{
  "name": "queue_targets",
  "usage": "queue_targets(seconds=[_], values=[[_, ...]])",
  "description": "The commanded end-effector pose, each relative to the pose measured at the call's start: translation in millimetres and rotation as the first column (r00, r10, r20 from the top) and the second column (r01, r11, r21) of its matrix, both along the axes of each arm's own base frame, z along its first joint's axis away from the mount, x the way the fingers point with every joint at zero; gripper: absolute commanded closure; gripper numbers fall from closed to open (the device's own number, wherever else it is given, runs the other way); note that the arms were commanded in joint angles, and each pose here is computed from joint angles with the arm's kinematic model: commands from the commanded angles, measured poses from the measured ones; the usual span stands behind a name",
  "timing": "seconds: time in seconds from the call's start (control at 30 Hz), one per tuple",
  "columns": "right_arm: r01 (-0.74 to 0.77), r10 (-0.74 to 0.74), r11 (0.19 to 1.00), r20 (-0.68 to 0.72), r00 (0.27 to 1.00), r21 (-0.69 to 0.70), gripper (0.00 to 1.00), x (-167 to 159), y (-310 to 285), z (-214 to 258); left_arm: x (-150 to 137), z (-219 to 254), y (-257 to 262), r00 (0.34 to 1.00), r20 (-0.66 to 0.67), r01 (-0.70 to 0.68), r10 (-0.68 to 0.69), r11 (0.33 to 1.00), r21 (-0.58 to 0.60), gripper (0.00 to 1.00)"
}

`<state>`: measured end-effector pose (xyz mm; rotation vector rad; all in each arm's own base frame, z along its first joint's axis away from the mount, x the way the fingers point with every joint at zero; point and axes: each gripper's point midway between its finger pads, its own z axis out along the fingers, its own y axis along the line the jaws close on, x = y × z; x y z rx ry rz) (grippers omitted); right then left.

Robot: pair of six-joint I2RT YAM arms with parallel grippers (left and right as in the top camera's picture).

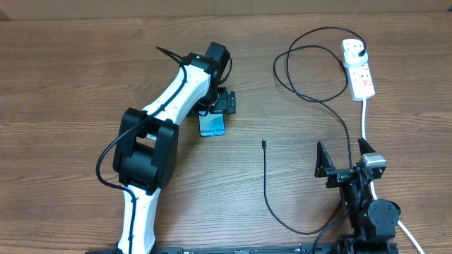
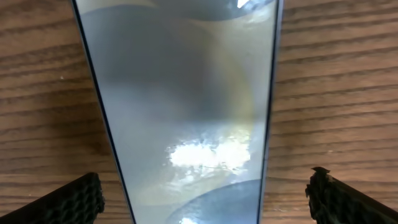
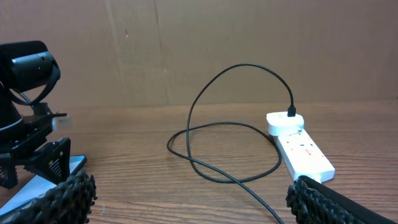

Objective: Plug charger to phone and switch on socket
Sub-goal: 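Close the left gripper on the phone's sides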

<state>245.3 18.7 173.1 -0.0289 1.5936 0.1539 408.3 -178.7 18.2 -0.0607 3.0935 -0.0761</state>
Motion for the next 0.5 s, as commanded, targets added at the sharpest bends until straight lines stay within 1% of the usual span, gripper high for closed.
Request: queue_targets(seconds=[0.0,0.27,0.47], values=[[0.004,-0.004,1.000,-0.002,1.000,0.007,0.00,0.4,-0.1,-2.9,2.4,-9.5,0.6,1.000,-0.014,-0.006,0.006,1.000,0.017,0.00],[0.004,-0.004,1.000,-0.002,1.000,0.007,0.00,0.4,-0.1,-2.9,4.5,-12.0,0.5,1.000,-0.008,-0.010,0.010,1.000,0.020,0.00],[0.004,-0.004,1.000,-0.002,1.000,0.007,0.00,0.4,-0.1,-2.9,7.4,-12.0,7.4,1.000,0.010,-0.020,0.019,0.998,0.059,0.00]])
